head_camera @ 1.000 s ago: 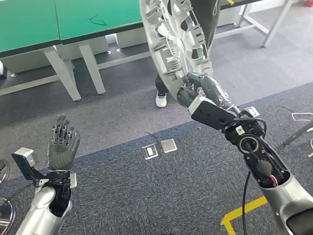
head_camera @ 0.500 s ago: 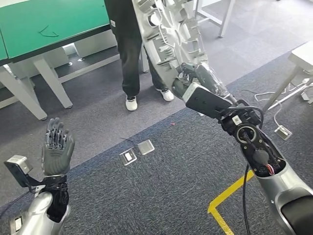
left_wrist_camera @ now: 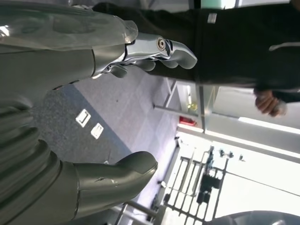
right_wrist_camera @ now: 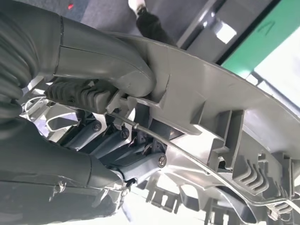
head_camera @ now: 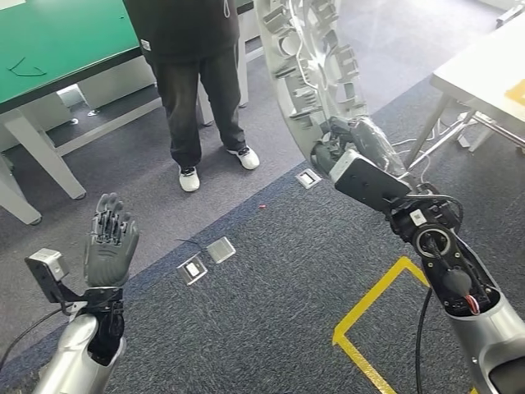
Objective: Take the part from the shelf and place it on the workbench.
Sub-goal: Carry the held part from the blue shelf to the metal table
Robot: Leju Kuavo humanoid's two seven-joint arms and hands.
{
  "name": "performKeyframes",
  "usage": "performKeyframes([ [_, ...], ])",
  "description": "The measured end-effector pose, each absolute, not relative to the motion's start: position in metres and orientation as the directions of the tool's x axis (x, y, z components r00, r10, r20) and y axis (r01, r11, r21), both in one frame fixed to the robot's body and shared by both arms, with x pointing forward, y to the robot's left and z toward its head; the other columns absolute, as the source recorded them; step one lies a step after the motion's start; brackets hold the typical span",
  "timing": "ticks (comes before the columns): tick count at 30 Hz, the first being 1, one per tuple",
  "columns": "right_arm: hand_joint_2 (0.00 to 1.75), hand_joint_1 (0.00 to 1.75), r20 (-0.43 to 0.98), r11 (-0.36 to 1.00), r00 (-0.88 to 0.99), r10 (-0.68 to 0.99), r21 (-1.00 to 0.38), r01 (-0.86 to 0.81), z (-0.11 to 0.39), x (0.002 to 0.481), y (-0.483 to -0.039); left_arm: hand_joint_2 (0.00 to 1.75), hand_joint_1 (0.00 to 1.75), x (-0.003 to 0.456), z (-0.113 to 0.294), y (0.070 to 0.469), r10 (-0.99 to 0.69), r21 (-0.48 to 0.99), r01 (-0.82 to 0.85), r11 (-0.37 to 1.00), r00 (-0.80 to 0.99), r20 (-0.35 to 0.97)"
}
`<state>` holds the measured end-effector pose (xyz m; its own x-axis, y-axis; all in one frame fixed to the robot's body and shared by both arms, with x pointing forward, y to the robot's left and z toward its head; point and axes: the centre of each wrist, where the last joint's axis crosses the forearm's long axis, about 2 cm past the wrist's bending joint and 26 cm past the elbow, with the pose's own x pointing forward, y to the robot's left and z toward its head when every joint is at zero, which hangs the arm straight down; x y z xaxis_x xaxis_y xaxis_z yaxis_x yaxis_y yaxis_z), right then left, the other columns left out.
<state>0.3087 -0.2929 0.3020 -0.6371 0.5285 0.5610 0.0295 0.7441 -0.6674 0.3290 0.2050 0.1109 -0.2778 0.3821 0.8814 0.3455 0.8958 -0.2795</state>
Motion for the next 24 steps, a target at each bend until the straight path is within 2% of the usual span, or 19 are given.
performKeyframes([
  [24,1.75,1.75,0.558,0.752,-0.626,0.545,-0.655,0.072,0.2987,0.3016,-0.3014,1.75,0.00,0.3344,0.1163,0.2116,0.356,-0.255,0.357,0.899,-0.253,0.900],
])
